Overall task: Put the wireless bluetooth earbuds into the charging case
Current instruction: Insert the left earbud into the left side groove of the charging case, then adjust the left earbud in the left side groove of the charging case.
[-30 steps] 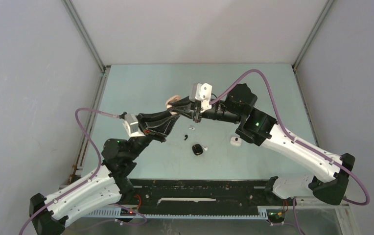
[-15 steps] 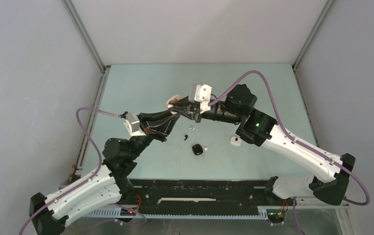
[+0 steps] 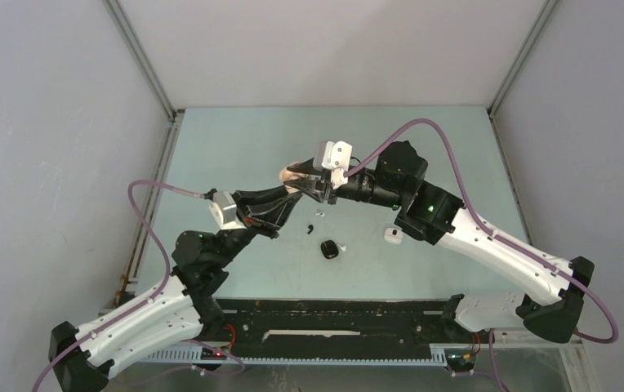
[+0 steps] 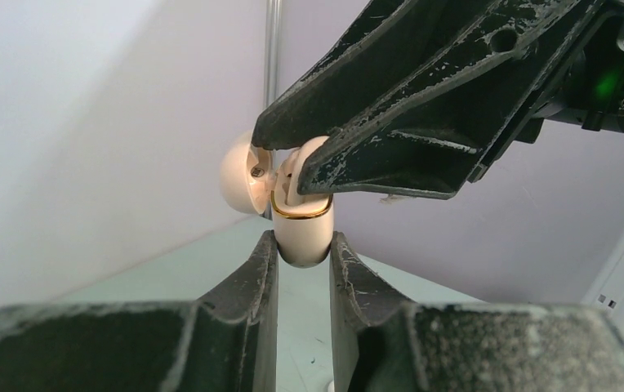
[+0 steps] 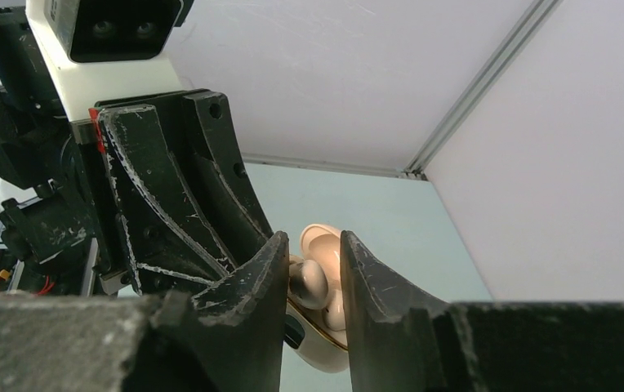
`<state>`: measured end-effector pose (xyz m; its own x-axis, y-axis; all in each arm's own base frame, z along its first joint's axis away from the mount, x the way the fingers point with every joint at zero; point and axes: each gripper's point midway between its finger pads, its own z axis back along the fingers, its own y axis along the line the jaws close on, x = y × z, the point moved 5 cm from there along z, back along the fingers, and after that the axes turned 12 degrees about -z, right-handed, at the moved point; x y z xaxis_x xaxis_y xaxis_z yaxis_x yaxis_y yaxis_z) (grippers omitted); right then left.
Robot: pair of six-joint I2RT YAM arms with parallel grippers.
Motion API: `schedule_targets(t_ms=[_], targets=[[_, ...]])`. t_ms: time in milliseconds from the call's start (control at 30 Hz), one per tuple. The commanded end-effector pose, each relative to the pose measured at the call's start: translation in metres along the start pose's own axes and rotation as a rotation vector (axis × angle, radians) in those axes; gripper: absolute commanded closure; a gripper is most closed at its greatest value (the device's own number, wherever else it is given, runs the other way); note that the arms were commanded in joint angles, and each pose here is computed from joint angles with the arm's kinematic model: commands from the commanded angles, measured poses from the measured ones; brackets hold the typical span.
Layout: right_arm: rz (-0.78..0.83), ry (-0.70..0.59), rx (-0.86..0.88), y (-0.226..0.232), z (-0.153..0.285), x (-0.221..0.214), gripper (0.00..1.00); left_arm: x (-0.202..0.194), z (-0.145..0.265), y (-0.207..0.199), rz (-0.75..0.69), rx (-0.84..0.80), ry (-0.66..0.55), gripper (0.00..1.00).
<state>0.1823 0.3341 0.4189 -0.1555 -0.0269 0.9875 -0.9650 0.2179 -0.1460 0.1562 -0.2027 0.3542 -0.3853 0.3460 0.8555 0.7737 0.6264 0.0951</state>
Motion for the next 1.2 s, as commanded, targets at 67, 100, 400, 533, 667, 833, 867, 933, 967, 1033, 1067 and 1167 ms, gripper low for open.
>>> schedule_targets(t_ms=[67, 100, 400, 533, 667, 833, 867, 933, 967, 1033, 1067, 1167], targets=[[0.021, 0.032, -0.009, 0.0, 0.007, -0.004, 0.68, 0.015, -0.002, -0.003, -0.027, -0.026, -0.067, 1.0], [0.022, 0.035, -0.003, 0.001, 0.007, -0.005, 0.68, 0.015, -0.002, -0.003, -0.026, -0.023, -0.066, 1.0], [-0.009, -0.012, 0.005, 0.003, 0.011, 0.017, 0.51, 0.01, -0.003, -0.002, -0.016, -0.009, -0.039, 1.0], [-0.088, 0.013, 0.077, 0.008, 0.02, 0.034, 0.48, 0.005, -0.003, -0.001, -0.015, -0.003, -0.014, 1.0], [-0.155, 0.01, 0.09, 0.007, 0.031, 0.054, 0.45, 0.002, -0.004, -0.002, -0.005, -0.004, -0.004, 1.0], [-0.161, -0.025, 0.044, -0.006, 0.05, 0.076, 0.38, -0.002, -0.005, -0.002, 0.004, -0.009, 0.012, 1.0], [-0.141, -0.019, 0.028, -0.009, 0.053, 0.075, 0.36, -0.003, -0.005, -0.003, 0.005, -0.011, 0.016, 1.0], [-0.042, 0.019, 0.023, -0.015, 0.06, 0.067, 0.38, -0.004, -0.005, -0.003, 0.005, -0.014, 0.018, 1.0], [-0.016, 0.054, 0.037, -0.014, 0.064, 0.06, 0.44, -0.005, -0.005, -0.004, 0.003, -0.017, 0.021, 1.0], [0.041, 0.111, 0.061, -0.013, 0.069, 0.046, 0.59, -0.006, -0.005, -0.003, -0.004, -0.018, 0.031, 1.0], [0.054, 0.138, 0.067, -0.012, 0.071, 0.04, 0.62, -0.007, -0.005, -0.003, -0.01, -0.021, 0.038, 1.0], [0.082, 0.233, 0.102, -0.008, 0.073, 0.02, 0.57, -0.01, -0.005, -0.004, -0.034, -0.026, 0.067, 1.0]])
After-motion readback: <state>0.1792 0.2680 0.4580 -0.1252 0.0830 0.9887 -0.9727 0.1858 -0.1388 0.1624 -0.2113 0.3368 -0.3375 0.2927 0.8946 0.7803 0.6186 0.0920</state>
